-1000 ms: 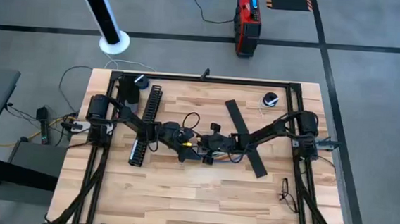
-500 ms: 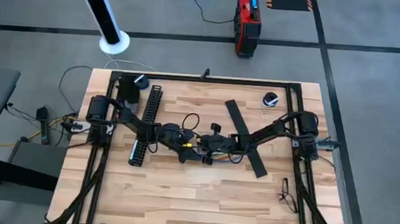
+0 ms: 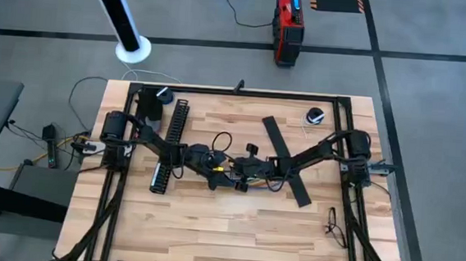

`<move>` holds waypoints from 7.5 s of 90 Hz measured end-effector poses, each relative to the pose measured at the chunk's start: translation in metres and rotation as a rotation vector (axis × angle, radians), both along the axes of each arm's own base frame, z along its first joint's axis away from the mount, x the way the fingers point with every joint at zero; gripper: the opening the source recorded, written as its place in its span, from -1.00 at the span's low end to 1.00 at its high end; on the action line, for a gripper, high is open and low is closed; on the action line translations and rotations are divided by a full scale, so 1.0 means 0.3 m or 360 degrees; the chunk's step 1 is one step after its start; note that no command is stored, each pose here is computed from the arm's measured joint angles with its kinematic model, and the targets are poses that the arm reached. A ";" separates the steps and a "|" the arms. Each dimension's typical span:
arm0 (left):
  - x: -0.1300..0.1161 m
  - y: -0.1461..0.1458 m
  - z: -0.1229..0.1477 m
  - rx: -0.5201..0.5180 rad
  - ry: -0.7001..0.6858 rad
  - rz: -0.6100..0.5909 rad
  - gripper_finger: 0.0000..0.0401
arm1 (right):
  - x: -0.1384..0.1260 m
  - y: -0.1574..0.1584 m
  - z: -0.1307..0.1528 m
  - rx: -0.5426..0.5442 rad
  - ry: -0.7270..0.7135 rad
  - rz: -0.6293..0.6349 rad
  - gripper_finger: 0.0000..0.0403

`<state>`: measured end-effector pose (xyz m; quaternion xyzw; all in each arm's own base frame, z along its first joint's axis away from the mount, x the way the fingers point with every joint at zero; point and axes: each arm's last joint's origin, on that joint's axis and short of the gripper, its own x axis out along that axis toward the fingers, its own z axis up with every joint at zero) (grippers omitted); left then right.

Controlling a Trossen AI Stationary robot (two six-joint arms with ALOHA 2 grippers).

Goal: Ziptie cables
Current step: Wrap the black zip tie on the cable

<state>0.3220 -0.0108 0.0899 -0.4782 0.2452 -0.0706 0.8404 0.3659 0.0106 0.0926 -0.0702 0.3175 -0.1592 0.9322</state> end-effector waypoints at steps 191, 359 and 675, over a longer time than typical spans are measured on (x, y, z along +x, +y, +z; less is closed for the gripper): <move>0.006 0.068 0.028 -0.0143 -0.0112 -0.0019 -1.00 | -0.004 0.073 0.089 -0.0243 -0.0122 -0.0027 -1.00; 0.009 0.074 0.047 -0.0008 -0.0275 -0.0131 -0.81 | -0.008 0.157 0.118 -0.0537 -0.0168 0.0004 -1.00; 0.008 0.087 0.041 0.0156 -0.0295 -0.0121 -1.00 | -0.021 0.164 0.103 -0.0594 -0.0071 -0.0047 -0.75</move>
